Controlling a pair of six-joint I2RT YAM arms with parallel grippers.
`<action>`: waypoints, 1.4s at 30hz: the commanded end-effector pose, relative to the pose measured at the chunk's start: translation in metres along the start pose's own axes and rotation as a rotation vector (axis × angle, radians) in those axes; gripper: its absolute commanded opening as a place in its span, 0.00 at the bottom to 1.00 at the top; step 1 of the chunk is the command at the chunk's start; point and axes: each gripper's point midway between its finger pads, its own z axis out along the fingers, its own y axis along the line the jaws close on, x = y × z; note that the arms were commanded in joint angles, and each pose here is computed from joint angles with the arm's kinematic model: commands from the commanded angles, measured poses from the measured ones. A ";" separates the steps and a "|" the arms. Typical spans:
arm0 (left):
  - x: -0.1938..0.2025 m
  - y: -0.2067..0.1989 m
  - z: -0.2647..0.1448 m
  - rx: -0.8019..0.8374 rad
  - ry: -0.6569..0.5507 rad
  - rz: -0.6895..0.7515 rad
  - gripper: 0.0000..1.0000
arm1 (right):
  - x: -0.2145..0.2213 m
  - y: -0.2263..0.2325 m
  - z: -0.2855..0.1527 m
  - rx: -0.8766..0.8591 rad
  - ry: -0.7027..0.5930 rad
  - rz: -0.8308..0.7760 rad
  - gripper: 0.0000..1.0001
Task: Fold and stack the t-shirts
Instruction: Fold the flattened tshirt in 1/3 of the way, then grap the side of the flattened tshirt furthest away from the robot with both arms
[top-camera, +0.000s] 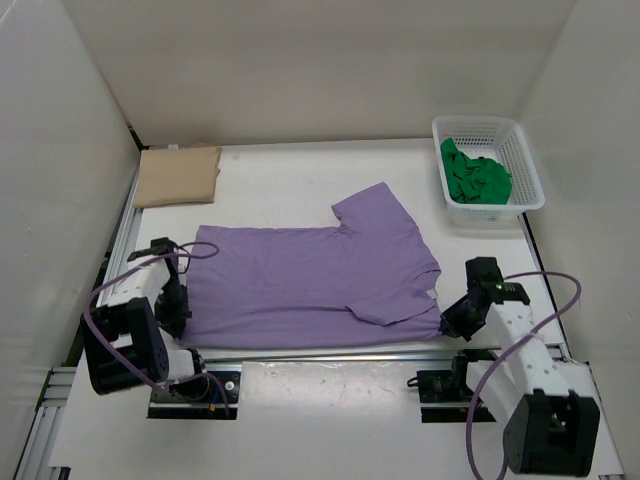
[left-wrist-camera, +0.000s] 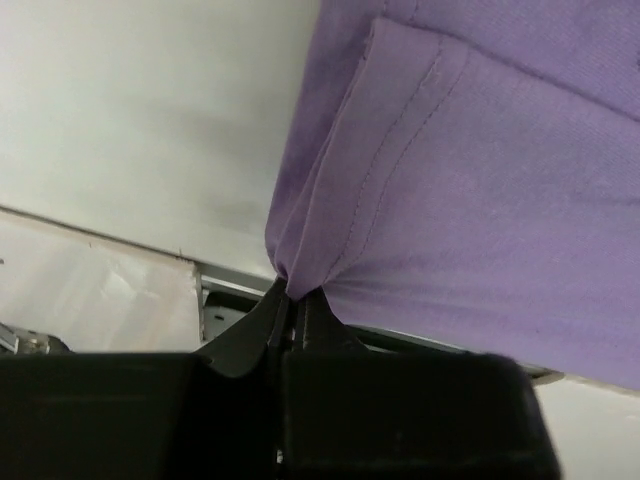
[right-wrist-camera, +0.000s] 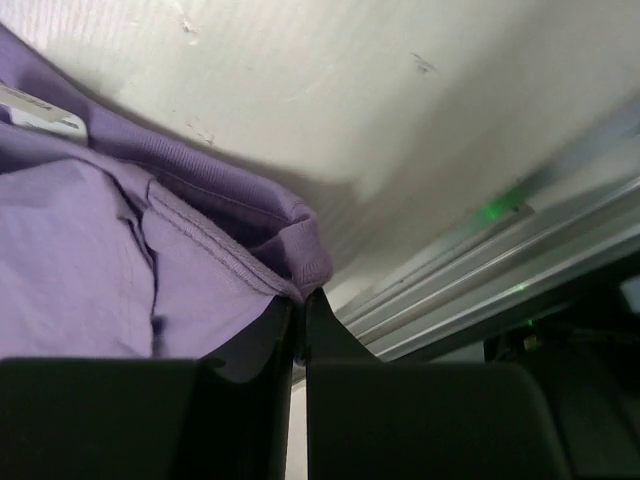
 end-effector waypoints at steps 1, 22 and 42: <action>0.007 0.017 -0.007 -0.078 -0.025 -0.007 0.10 | -0.002 -0.024 -0.011 0.086 -0.074 0.121 0.05; -0.226 -0.017 -0.120 0.248 -0.519 -0.042 0.73 | -0.108 0.284 -0.102 -0.221 -0.290 -0.660 0.80; -0.318 -0.050 -0.038 0.297 -0.418 -0.006 0.81 | -0.171 0.407 0.094 -0.187 -0.222 -0.397 0.76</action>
